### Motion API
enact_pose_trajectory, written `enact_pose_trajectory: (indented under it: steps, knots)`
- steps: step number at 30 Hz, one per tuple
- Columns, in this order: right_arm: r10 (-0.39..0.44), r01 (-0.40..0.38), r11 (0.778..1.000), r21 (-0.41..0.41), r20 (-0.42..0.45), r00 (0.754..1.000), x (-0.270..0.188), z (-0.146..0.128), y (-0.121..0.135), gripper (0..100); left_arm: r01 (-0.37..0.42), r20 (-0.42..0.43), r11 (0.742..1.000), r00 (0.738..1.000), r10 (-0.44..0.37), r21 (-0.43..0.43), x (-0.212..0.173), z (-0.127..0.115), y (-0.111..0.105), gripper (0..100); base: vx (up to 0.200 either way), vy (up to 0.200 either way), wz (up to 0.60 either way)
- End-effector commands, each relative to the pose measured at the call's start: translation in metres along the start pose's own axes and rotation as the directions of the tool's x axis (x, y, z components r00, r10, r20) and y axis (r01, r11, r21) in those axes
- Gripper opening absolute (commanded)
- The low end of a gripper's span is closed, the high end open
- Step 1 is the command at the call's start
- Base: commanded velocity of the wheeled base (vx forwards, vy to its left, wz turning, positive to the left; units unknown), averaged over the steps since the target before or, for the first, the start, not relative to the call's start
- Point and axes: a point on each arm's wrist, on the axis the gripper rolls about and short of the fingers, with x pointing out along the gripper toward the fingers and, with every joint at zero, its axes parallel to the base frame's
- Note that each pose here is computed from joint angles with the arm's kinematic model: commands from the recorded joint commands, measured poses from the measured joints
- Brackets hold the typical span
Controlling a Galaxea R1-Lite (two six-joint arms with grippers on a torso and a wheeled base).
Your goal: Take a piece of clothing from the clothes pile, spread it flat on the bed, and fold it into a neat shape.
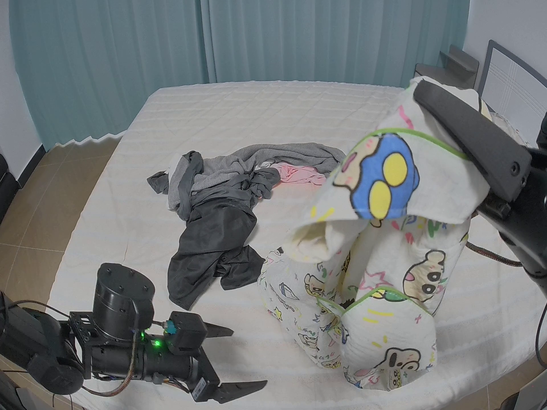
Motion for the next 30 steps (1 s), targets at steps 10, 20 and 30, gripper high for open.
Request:
enact_pose_trajectory:
  steps: [10,20,30]
  knots:
    - [-0.003,0.003,1.0,0.004,0.012,1.0,0.004,0.001,0.0,0,0.041,0.006,0.994,0.999,-0.041,-0.104,0.042,-0.008,-0.02,100,0.0,0.0,0.0]
    - [-0.005,0.003,1.0,0.03,0.061,0.998,0.012,0.004,0.013,0,-0.017,0.106,0.991,0.994,0.032,-0.133,0.082,-0.016,-0.023,100,0.0,0.0,0.0]
    - [0.001,-0.003,0.998,0.059,0.046,0.999,0.033,0.018,0.028,0,-0.09,0.185,0.987,0.976,0.114,-0.134,0.094,-0.013,-0.021,100,0.0,0.0,0.0]
